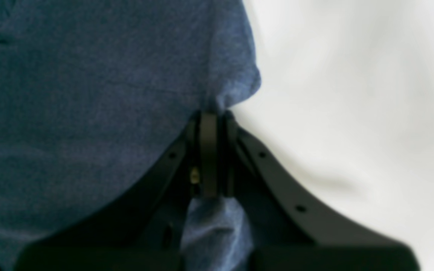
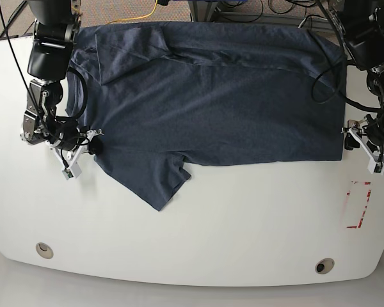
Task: Layout the t-shirt on the table in an organized manner, then fold the t-shirt properly
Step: 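Release the shoulders and move both grippers to the shirt's side edges, then grasp the shirt side edges with both grippers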
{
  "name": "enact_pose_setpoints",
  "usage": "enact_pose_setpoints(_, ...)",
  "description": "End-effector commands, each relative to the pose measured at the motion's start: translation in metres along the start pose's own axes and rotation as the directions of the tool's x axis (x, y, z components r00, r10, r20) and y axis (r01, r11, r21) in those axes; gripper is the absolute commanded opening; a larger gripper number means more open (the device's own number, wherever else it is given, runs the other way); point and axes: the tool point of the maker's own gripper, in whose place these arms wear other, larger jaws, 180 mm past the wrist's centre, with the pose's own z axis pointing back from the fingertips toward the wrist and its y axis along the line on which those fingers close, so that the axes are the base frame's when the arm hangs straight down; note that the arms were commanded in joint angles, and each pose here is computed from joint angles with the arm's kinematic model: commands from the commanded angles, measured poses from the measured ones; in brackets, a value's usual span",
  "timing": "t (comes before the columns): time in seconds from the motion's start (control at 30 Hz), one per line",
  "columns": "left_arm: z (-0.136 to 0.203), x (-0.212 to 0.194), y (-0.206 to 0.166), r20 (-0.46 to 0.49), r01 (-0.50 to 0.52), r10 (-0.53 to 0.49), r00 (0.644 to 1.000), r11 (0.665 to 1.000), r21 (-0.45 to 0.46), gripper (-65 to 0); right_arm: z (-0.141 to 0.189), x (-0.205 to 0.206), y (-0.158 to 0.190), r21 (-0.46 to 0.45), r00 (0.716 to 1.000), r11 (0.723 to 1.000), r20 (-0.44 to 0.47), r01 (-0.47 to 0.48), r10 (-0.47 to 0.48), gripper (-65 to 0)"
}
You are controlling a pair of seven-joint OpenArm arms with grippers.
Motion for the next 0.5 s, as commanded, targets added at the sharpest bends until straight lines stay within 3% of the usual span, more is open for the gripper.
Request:
enact_pose_setpoints(0.0, 0.007, 0.029, 0.010, 0.071, 0.008, -0.009, 0.997, 1.000, 0.018, -27.1, 0.009, 0.022, -0.006, -0.010, 0.998, 1.000, 0.063, -0.015, 0.015, -65.0)
enact_pose_setpoints(0.47, -0.027, 0.014, -0.009, 0.000, -0.110, 0.111, 0.994, 0.991, -0.082, -27.1, 0.003, 0.022, 0.002, 0.008, 0.998, 1.000, 0.067, -0.008, 0.008, -65.0)
